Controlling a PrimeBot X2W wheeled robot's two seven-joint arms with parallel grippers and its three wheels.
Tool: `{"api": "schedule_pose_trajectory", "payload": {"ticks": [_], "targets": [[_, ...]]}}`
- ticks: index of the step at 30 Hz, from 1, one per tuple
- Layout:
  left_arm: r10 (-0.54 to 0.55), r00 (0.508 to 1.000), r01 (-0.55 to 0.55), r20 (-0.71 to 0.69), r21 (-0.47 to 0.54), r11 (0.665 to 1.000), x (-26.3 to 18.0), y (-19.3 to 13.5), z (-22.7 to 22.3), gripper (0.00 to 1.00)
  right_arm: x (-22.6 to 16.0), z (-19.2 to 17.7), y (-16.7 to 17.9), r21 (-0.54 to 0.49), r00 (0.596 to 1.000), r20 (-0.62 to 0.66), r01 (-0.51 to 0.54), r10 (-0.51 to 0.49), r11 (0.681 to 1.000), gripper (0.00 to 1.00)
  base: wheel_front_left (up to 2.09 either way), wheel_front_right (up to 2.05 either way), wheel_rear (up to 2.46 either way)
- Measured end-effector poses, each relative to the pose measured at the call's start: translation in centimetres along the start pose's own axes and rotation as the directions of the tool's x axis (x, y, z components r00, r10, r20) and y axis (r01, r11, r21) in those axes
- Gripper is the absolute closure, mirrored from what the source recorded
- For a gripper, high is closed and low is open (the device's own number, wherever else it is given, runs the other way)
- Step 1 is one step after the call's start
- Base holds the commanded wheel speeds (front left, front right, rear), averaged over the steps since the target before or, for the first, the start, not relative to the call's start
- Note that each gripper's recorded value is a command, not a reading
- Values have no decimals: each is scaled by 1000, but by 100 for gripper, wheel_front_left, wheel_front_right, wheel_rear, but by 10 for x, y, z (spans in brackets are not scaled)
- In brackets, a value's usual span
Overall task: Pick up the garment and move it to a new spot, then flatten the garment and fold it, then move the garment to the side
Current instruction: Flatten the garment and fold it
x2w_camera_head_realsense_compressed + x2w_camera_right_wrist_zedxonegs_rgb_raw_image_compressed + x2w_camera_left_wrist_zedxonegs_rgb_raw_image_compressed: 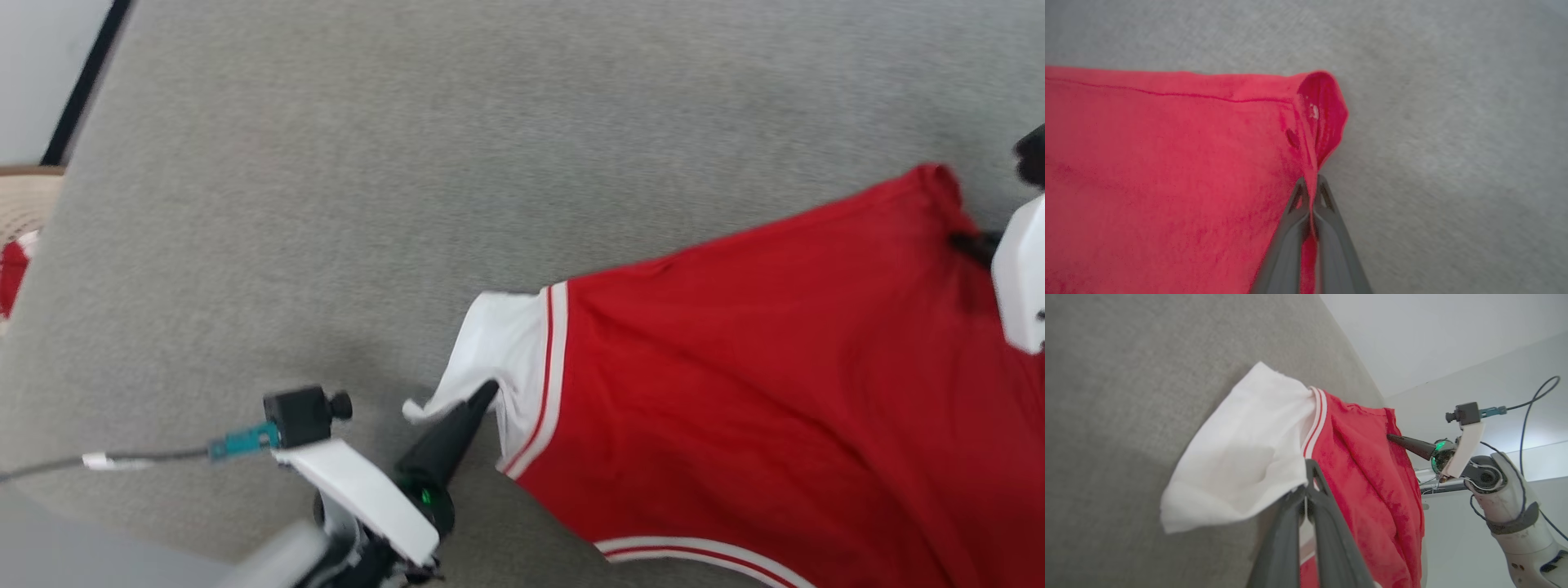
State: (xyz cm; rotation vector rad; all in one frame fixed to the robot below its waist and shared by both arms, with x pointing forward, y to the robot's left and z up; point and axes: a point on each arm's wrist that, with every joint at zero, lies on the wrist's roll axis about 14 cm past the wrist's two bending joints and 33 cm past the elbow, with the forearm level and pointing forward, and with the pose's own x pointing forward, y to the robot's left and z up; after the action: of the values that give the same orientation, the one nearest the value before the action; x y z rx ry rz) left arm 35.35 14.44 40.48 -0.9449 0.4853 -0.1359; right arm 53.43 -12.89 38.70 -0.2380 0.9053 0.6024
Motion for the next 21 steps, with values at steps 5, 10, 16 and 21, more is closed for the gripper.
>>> {"api": "schedule_pose_trajectory", "payload": {"ticks": [5,10,16,21], "targets": [[-62,995,70,-77,103,992,30,-15,18,100,-29,21,-44,83,985,127,107,-117,991,100,0,0,0],[-133,985,156,-111,235,959,74,-46,55,100,-72,45,-89,191,936,248,204,-249,960,100,0,0,0],[-218,976,204,-1,352,913,139,-102,140,100,-137,89,-140,338,802,426,289,-419,896,100,0,0,0],[-312,936,217,163,428,877,179,-167,215,100,-184,127,-170,406,642,558,340,-525,848,100,0,0,0]]}}
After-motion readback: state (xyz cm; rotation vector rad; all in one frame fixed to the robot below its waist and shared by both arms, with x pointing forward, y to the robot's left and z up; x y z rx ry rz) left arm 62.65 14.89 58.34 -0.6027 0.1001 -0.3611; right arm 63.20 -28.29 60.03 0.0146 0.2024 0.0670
